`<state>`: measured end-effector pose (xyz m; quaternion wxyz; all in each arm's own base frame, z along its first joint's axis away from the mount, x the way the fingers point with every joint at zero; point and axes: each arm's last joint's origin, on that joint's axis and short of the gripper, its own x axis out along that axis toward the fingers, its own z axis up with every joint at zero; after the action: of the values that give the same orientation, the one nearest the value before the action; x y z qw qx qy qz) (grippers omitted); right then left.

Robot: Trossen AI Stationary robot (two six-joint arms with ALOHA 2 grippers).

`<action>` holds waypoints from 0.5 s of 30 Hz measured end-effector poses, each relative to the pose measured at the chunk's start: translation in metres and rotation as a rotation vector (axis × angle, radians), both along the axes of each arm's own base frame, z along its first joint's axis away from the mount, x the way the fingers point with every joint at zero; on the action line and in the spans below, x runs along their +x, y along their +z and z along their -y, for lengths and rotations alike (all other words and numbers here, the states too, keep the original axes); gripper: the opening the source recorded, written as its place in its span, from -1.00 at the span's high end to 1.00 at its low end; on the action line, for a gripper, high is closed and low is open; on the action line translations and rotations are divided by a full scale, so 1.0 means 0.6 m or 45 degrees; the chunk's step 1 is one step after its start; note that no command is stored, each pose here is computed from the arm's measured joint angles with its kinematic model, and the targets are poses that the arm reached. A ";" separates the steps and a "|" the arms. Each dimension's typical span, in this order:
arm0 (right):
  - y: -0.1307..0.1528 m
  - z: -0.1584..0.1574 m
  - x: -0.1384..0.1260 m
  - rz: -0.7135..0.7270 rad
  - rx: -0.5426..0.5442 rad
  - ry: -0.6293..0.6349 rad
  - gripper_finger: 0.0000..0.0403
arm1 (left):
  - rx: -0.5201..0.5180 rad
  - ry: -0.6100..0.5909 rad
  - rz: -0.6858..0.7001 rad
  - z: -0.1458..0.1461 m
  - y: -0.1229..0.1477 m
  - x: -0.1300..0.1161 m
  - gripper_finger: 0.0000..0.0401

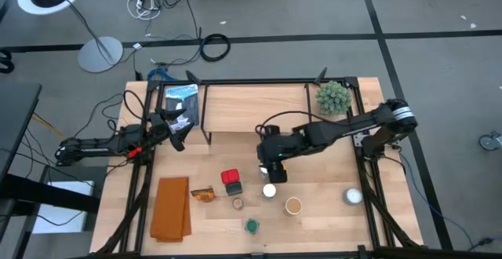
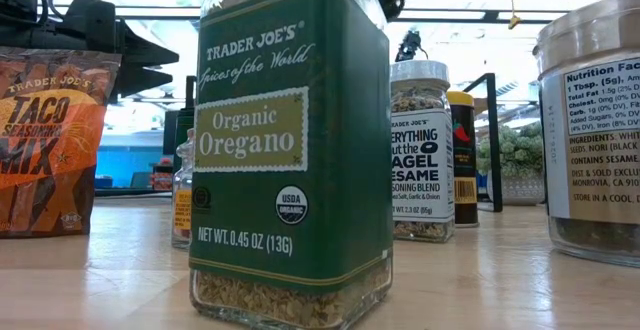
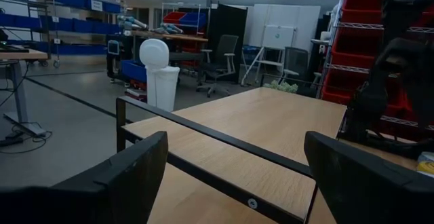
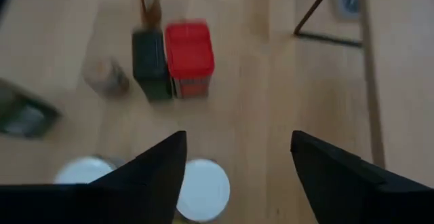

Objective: Shelf spices
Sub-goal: Put the top white seasoning bottle on the shelf

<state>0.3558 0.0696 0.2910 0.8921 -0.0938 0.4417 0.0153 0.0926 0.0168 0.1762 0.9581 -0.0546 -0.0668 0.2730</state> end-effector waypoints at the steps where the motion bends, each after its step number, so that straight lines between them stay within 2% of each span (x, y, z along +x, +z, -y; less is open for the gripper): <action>1: -0.006 -0.001 0.003 -0.039 -0.021 0.018 -0.43 | 0.000 0.000 0.000 0.000 0.000 0.000 -0.75; 8: -0.050 -0.008 0.020 -0.210 -0.125 0.138 -0.66 | 0.000 0.000 0.000 0.000 0.000 0.000 -0.75; 15: -0.073 -0.012 0.024 -0.302 -0.090 0.233 -0.62 | 0.000 0.000 0.000 0.000 0.000 0.000 -0.75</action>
<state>0.3702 0.0769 0.2473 0.8246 -0.1627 0.5339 0.0921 0.0926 0.0168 0.1762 0.9581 -0.0546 -0.0668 0.2730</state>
